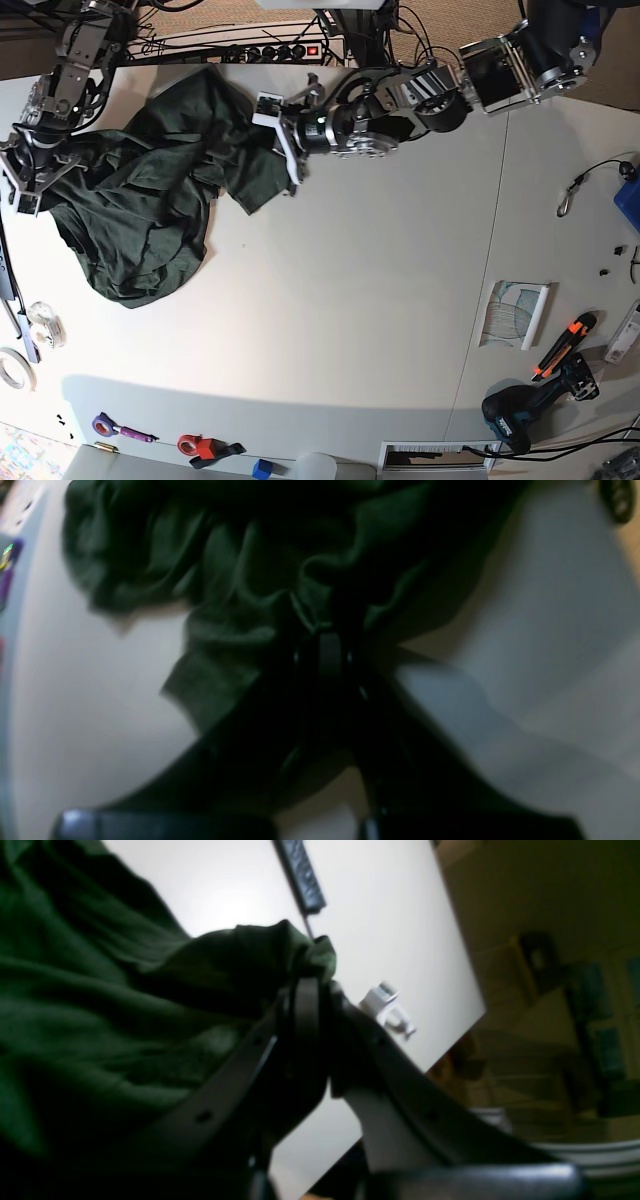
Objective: Layout the t-shirt on the table in an organized manner, then fold the t-shirt properly
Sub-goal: 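Hold the shirt with both grippers and pull them apart to stretch it, then lift the stretched shirt high and swing it across the table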
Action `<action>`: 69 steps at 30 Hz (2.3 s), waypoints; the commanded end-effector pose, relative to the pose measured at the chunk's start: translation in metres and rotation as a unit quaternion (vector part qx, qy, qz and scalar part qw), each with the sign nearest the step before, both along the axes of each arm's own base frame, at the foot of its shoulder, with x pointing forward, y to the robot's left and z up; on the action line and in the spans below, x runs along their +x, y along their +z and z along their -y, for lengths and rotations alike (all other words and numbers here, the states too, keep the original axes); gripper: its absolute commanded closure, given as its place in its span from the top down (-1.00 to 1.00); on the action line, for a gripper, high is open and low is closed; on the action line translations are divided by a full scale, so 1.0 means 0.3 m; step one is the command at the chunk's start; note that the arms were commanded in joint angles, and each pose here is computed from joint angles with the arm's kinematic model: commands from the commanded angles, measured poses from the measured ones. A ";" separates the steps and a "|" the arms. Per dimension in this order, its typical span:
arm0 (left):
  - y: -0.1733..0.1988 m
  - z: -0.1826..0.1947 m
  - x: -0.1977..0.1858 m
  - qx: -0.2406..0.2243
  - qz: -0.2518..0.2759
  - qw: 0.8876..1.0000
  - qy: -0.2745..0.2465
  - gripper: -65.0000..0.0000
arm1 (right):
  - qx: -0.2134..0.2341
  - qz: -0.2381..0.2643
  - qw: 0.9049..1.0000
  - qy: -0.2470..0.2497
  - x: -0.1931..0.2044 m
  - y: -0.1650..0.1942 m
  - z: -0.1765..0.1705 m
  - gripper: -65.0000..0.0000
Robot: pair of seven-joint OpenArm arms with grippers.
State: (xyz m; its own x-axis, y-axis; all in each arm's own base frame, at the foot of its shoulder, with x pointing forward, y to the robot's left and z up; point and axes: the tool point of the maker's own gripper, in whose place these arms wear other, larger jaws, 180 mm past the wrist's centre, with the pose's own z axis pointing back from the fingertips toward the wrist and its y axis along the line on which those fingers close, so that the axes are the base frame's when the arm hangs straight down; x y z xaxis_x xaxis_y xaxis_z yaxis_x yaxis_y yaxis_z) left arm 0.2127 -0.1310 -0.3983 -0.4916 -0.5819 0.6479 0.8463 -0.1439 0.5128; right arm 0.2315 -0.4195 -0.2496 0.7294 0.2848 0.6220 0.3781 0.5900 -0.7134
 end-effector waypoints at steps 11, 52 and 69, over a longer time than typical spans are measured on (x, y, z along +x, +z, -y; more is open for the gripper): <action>0.124 -0.258 0.218 0.052 0.144 0.975 0.159 -1.00 | -0.100 0.029 0.995 0.009 0.037 0.232 0.105 -1.00; 0.742 -0.743 0.513 -0.225 -0.144 0.912 0.312 -1.00 | 0.196 0.145 0.946 0.215 0.206 0.252 -0.098 -1.00; 0.874 -0.692 0.809 -0.267 -0.052 0.896 0.351 -1.00 | 0.301 0.180 0.900 0.257 0.717 0.202 -0.245 -1.00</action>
